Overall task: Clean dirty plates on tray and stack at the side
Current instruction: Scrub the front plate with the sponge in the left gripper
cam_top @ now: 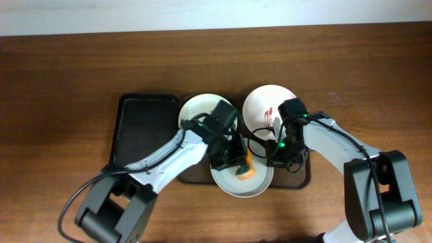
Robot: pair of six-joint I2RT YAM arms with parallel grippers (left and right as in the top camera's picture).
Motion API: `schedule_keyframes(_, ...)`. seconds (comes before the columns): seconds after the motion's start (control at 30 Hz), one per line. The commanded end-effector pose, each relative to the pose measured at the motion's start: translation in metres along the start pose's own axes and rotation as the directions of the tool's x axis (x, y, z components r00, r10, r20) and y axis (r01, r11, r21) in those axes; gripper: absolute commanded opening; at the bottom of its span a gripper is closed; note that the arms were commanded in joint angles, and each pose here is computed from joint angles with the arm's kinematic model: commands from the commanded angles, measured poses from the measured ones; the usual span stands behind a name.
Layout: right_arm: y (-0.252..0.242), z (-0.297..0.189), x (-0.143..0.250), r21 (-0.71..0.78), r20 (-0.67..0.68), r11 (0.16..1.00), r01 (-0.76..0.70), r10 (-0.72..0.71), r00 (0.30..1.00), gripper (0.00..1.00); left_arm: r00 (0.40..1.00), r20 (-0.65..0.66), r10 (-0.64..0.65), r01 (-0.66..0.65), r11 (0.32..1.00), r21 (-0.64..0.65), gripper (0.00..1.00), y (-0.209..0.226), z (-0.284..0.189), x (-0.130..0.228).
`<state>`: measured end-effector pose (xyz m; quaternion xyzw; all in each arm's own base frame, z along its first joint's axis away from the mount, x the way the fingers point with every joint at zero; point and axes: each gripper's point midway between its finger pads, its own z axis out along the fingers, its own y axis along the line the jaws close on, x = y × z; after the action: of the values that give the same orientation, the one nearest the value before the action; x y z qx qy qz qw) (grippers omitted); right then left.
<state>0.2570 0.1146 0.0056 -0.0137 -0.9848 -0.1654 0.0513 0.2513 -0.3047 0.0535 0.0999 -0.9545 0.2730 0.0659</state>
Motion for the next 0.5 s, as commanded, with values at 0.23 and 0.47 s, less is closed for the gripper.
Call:
schedule_keyframes(0.23, 0.002, 0.003, 0.003, 0.002, -0.013, 1.0, -0.003, 0.003, 1.0, 0.08, 0.977, 0.189, -0.098, 0.143, 0.961, -0.239, 0.0, 0.038, 0.036, -0.012)
schedule_keyframes(0.47, 0.002, 0.003, 0.004, 0.003, -0.014, 1.0, -0.003, 0.003, 1.0, 0.08, 0.942, 0.321, 0.1, 0.03, 0.926, -0.376, 0.0, 0.067, 0.011, -0.06)
